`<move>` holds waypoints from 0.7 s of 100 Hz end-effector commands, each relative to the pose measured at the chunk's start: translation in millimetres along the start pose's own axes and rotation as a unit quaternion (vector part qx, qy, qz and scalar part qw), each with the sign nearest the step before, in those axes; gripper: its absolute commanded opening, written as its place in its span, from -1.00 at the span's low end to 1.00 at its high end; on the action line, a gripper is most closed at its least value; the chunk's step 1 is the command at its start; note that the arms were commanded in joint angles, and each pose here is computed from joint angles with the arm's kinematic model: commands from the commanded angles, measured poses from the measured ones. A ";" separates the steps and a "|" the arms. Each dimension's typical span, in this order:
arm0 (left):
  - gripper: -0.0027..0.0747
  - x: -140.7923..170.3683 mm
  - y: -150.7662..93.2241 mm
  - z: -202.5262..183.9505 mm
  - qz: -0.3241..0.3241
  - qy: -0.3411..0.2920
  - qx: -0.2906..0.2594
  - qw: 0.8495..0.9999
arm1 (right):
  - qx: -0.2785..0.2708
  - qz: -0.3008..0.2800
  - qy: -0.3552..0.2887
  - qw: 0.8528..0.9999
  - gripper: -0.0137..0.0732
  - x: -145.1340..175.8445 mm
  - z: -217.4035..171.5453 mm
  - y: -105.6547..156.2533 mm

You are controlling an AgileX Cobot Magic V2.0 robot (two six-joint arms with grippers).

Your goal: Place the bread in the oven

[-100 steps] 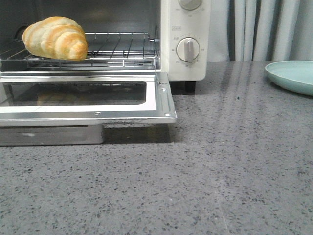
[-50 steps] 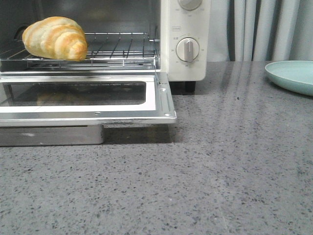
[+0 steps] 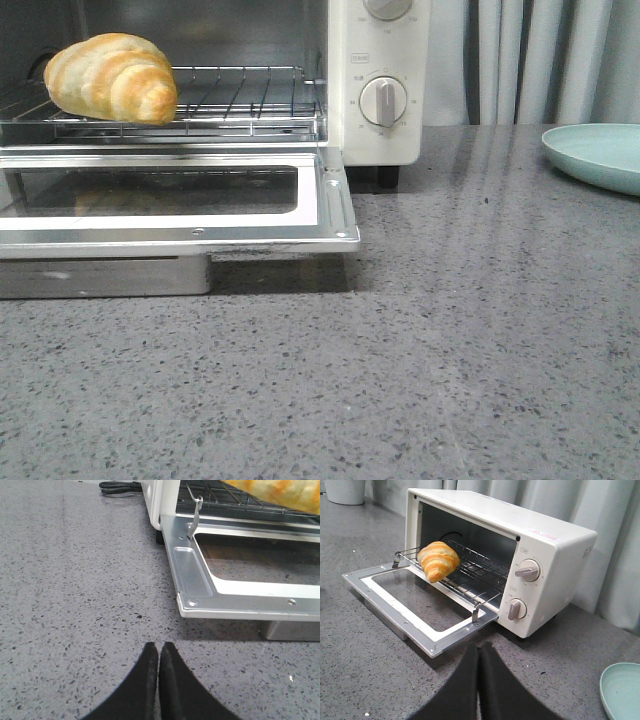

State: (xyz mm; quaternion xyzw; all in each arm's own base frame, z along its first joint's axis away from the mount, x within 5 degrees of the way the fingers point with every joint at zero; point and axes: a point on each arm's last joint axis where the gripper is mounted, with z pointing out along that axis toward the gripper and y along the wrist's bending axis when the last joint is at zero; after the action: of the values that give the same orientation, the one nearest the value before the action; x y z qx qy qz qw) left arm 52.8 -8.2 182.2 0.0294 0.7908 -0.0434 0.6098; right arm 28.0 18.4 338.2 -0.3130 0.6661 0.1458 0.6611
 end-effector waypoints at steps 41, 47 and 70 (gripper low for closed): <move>-0.99 3.0 0.9 0.5 -0.005 -0.024 -0.004 1.000 | 0.119 -0.091 0.011 0.989 -0.82 10.5 9.5 -11.5; -0.99 3.0 0.9 0.5 -0.005 -0.024 -0.004 1.000 | 0.138 -0.044 -0.003 0.989 -0.82 18.3 15.5 -9.3; -0.99 3.0 0.9 0.5 -0.005 -0.024 -0.004 1.000 | 0.235 0.014 -0.010 0.972 -0.82 89.6 37.4 -9.4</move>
State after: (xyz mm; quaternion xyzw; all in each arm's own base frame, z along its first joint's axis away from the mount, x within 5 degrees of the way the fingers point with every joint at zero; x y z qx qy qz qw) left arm 52.8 -8.2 182.1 0.0298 0.7910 -0.0428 0.6096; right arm 64.2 16.3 257.3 -0.1728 0.7148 0.0120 0.6776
